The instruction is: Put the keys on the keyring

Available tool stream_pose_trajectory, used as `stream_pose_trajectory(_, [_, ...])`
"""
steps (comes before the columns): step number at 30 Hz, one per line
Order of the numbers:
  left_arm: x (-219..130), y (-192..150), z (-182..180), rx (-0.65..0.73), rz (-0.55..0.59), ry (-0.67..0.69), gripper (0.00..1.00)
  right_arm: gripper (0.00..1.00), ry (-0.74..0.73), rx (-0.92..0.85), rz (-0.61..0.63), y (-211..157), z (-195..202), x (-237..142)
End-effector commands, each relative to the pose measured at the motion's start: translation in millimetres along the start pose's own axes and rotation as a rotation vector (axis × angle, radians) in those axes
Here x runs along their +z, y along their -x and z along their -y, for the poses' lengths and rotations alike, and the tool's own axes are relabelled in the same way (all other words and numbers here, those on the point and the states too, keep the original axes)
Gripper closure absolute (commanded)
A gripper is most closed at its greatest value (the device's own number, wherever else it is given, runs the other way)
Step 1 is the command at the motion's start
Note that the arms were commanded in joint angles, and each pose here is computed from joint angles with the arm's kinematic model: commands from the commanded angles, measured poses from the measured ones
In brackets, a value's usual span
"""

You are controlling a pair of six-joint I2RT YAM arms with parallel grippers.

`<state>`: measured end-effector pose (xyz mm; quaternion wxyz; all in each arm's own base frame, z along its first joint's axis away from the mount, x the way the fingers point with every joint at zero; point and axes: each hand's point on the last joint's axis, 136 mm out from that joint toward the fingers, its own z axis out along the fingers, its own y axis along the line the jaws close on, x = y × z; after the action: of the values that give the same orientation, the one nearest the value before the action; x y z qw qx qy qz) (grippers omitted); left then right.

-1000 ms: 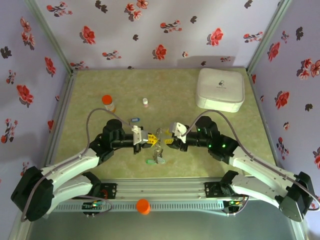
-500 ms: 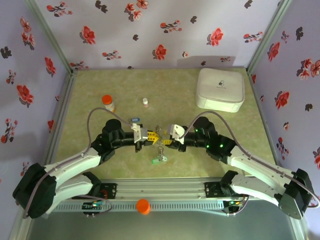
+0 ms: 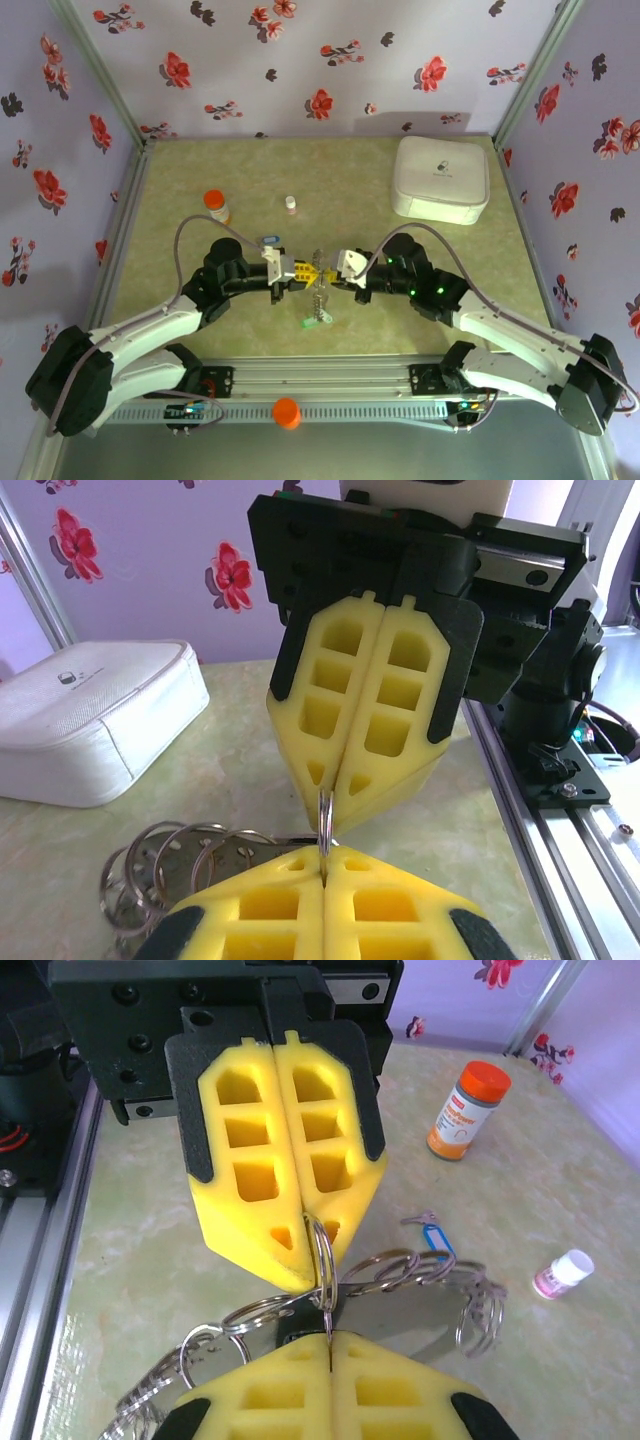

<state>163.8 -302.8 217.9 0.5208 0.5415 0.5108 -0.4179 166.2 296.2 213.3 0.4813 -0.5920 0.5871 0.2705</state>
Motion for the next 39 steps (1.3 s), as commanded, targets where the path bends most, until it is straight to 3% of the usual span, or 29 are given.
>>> stream_pose_trajectory(1, [0.4,18.5,2.5,0.034,0.077,-0.016,1.0,1.0,0.002,-0.005,-0.022,1.3,1.8,4.6])
stream_pose_trajectory(7, [0.4,26.3,1.6,0.039,0.113,-0.013,1.0,1.0,0.02,-0.011,-0.051,-5.9,-3.5,11.8])
stream_pose_trajectory(12, [0.4,20.3,2.8,0.04,0.09,-0.015,1.0,0.79,-0.055,-0.011,0.043,11.7,4.8,-3.5])
stream_pose_trajectory(17, [1.0,18.2,3.4,0.038,0.084,-0.019,1.0,0.74,-0.038,0.015,0.092,23.3,3.8,-7.7])
stream_pose_trajectory(31, [0.8,20.7,4.5,0.042,0.09,-0.021,1.0,0.84,0.0,0.037,0.091,25.0,3.2,3.1])
stream_pose_trajectory(37, [1.1,22.1,4.9,0.046,0.091,-0.023,1.0,1.0,0.017,0.038,0.08,24.7,2.1,6.0])
stream_pose_trajectory(38, [0.9,20.1,3.7,0.041,0.081,-0.014,0.98,1.0,0.015,0.033,0.081,25.8,2.7,5.1])
stream_pose_trajectory(39, [0.6,17.6,1.8,0.038,0.068,-0.001,0.9,1.0,0.013,0.026,0.079,26.7,2.9,4.2])
